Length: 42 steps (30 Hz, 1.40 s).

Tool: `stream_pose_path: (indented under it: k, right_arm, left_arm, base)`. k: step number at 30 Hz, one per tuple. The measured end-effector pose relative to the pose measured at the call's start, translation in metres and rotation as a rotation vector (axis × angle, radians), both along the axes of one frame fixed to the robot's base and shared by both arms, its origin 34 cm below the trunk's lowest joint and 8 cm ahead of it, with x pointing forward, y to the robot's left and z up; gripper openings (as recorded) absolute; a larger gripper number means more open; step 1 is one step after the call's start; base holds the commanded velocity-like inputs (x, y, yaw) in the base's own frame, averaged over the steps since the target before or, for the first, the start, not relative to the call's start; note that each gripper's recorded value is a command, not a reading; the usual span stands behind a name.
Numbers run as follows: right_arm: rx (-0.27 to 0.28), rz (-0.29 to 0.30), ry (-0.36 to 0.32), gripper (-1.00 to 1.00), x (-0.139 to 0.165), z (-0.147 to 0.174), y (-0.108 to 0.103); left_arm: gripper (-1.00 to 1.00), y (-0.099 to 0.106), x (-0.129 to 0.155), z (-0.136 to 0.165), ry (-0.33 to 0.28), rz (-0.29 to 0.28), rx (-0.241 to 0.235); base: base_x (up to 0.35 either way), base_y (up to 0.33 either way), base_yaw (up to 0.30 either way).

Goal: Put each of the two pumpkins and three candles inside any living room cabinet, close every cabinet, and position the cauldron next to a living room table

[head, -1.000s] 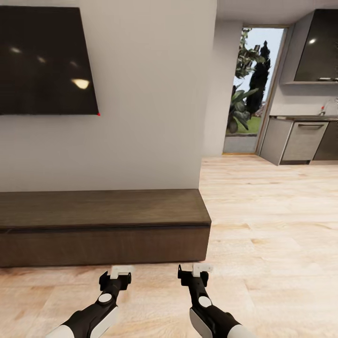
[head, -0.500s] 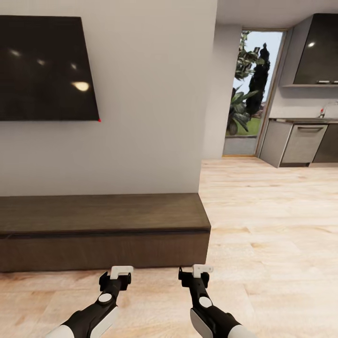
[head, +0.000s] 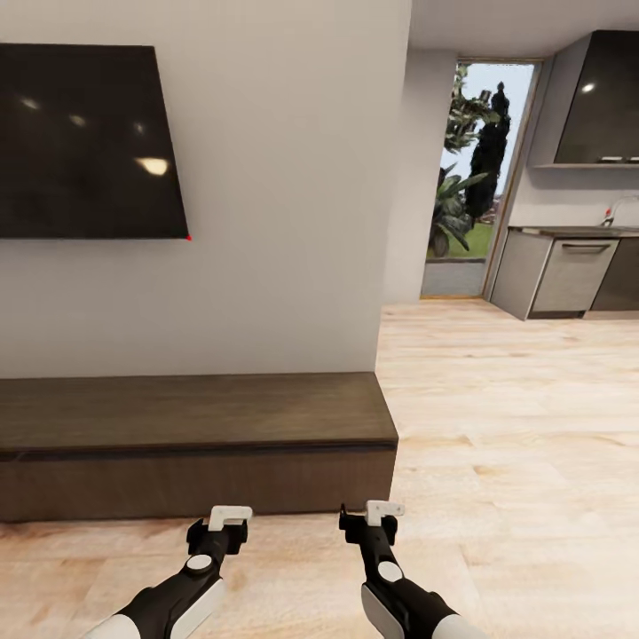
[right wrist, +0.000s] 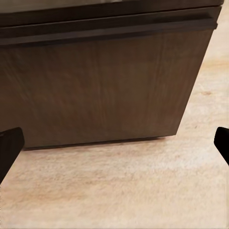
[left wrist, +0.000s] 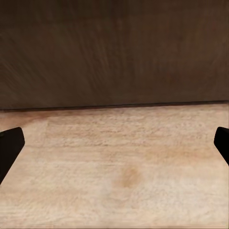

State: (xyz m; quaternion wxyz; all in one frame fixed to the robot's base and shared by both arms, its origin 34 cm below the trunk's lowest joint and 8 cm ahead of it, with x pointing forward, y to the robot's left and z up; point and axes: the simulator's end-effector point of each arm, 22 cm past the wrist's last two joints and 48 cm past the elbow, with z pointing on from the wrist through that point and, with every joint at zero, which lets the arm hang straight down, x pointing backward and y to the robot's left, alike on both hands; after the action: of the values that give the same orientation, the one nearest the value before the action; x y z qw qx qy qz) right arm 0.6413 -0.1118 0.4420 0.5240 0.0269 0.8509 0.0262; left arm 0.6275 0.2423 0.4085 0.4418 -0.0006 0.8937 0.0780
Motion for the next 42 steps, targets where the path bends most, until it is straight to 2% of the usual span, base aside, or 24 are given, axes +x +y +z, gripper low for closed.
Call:
stream_pose_path:
  k: [16, 42]
  right_arm:
    - [-0.001, -0.001, 0.002, 1.00, 0.008, 0.034, -0.001]
    - [-0.003, -0.005, 0.006, 1.00, 0.018, 0.088, -0.003]
  left_arm:
    - [1.00, 0.001, 0.004, 0.029, 0.034, -0.001, 0.008]
    - [1.00, 0.002, 0.014, 0.083, 0.039, -0.001, 0.011]
  base:
    - [0.000, 0.000, 0.000]
    - [0.000, 0.000, 0.000]
